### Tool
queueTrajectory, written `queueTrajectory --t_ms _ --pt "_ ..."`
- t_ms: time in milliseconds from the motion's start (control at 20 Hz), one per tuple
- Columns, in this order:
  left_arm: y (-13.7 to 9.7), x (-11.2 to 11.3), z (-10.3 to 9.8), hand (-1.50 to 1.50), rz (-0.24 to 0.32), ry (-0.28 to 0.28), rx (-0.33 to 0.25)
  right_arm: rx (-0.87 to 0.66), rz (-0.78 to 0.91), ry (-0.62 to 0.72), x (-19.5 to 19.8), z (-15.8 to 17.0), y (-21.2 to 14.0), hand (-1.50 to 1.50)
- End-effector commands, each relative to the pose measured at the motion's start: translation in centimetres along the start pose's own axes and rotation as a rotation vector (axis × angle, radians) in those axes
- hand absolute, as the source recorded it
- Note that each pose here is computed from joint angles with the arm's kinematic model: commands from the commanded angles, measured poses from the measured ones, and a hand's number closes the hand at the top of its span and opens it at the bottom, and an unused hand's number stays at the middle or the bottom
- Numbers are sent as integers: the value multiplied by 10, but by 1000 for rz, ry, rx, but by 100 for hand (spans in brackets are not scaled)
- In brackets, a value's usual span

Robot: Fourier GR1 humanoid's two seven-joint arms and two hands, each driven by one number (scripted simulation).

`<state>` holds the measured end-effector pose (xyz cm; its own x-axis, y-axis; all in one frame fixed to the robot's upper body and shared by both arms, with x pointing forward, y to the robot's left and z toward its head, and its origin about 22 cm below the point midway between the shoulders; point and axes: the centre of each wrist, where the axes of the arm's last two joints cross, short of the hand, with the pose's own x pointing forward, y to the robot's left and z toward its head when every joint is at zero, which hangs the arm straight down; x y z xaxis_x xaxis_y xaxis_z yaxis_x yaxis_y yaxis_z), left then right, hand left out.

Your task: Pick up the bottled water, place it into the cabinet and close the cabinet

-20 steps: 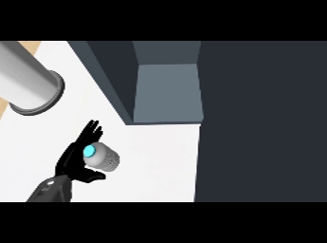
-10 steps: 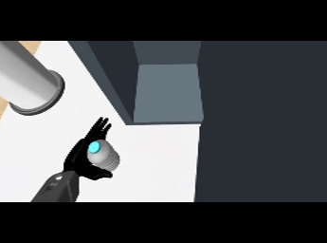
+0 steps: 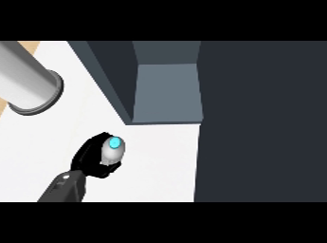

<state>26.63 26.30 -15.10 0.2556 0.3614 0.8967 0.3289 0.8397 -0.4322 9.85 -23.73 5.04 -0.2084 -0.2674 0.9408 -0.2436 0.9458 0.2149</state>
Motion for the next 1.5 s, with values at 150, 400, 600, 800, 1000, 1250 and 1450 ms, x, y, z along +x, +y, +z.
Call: queueTrajectory --t_ms 150,400,600,800,1000,1250,1450 --pt "-20 -30 6 150 59 -62 -61 -15 -14 -9 -5 6 13 -150" --pt "33 15 31 150 54 -262 247 -19 1 -7 1 -3 9 -150" --pt "35 1 54 150 80 -299 305 -14 -9 10 11 -4 2 -150" --pt "20 -1 38 150 156 -328 302 -18 -1 6 -14 -6 6 -150" --pt "21 1 41 150 144 -321 285 -5 -8 7 -4 0 -2 -150" --pt "9 30 24 150 154 -318 262 15 3 0 -10 -8 5 -150" --pt "-12 32 45 150 123 -275 240 20 3 8 1 -1 14 -150"
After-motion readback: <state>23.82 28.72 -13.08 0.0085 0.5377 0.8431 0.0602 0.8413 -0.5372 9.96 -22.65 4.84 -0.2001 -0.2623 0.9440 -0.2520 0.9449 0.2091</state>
